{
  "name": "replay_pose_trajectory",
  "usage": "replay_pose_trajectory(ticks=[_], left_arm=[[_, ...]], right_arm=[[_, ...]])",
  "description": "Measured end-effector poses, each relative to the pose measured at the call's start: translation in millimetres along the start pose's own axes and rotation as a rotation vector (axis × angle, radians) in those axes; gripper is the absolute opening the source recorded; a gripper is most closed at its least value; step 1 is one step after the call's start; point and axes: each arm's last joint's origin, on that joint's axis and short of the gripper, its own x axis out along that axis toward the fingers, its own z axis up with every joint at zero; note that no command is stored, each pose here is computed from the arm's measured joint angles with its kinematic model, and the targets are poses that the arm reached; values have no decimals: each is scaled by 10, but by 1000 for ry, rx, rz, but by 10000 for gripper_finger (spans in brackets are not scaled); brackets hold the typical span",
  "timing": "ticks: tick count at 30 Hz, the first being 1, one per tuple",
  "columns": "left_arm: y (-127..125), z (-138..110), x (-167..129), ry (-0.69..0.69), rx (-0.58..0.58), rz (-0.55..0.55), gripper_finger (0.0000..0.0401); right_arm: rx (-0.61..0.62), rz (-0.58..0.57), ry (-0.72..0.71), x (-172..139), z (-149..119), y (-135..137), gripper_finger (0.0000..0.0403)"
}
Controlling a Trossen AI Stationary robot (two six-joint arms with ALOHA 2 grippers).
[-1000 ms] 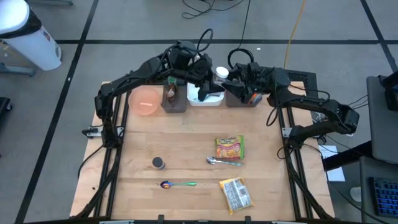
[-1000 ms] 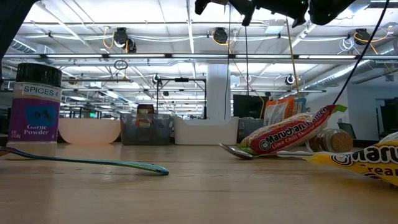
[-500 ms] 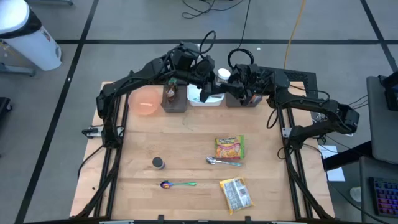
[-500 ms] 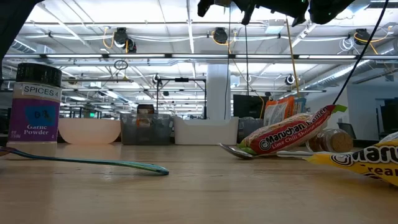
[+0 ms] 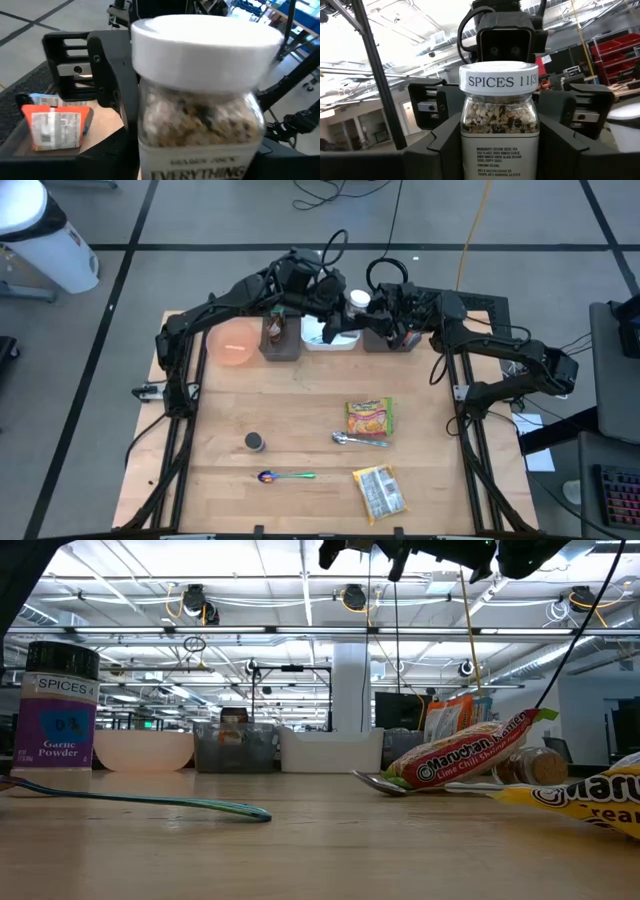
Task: Pick & Place Food Item
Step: Put the white seasoning bottle into the left black bin
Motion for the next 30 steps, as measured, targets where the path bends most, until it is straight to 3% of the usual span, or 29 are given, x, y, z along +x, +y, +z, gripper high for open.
replay_pose_trajectory(ticks=[5,10,19,30], left_arm=[[-7,-2,7,2,-9,-13,293],[-6,-3,7,3,-11,-12,323],[89,53,-192,-2,-38,4,305],[271,99,-338,-19,-263,-3,293]], right_arm=[[5,3,4,-2,-1,-2,191],[3,-7,1,-6,3,-10,191],[-1,-5,30,-84,68,-59,191],[-107,-99,105,-138,46,-50,191]])
